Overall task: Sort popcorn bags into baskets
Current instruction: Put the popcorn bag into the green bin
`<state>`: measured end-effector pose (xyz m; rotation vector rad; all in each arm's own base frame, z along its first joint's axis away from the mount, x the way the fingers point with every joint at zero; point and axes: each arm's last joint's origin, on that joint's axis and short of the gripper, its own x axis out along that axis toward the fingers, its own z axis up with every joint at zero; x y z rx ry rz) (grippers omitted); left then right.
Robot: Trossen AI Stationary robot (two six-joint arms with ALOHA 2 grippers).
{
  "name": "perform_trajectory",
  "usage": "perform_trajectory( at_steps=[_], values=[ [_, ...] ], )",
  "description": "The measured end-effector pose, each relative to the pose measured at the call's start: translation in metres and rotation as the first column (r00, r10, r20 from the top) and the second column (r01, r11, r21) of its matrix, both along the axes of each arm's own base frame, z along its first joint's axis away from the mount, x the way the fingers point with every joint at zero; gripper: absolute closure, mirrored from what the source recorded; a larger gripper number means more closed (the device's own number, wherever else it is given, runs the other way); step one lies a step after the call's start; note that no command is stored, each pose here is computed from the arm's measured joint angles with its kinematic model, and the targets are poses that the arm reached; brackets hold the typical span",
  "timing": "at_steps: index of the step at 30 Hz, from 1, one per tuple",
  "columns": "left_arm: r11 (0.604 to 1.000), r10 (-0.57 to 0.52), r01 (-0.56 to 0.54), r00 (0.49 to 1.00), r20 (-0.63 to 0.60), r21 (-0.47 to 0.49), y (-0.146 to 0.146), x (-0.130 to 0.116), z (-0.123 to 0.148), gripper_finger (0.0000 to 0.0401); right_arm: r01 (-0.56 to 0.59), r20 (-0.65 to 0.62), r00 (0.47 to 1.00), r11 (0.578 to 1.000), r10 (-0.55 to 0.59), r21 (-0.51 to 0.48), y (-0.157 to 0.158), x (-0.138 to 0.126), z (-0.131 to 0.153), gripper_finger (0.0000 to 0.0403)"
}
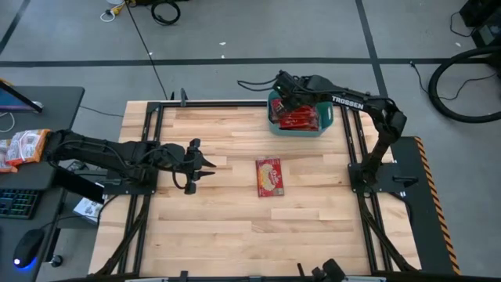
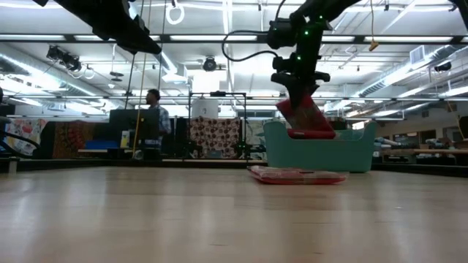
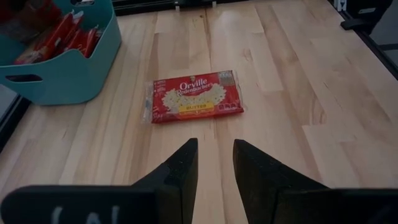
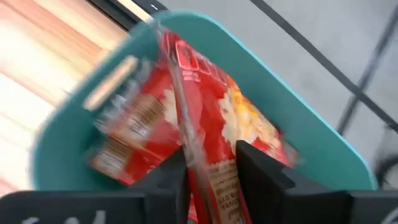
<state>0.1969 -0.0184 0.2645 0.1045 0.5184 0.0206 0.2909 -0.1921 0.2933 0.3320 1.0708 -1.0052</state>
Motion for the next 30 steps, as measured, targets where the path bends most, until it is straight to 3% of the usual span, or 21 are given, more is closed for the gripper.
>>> perform_trajectory(
  at_steps=[10, 23, 30],
  values=[
    [1.000, 0.000, 0.000, 1.000, -0.015, 0.001, 0.000, -0.001, -0.001, 0.0294, -0.044, 0.113, 0.993, 0.999, 0.042, 0.012, -0.003, 0.008, 0.003, 0.0233],
    [1.000, 0.000, 0.000, 1.000, -0.018, 0.001, 0.000, -0.001, -0.002, 0.0294, -0.137, 0.184, 0.974, 0.991, 0.134, 0.003, -0.005, 0.015, 0.006, 0.0233],
    [1.000, 0.001, -0.001, 1.000, -0.019, 0.001, 0.000, -0.001, -0.002, 0.0294, -0.196, 0.199, 0.963, 0.980, 0.184, 0.044, 0.001, 0.018, 0.005, 0.0233]
  ],
)
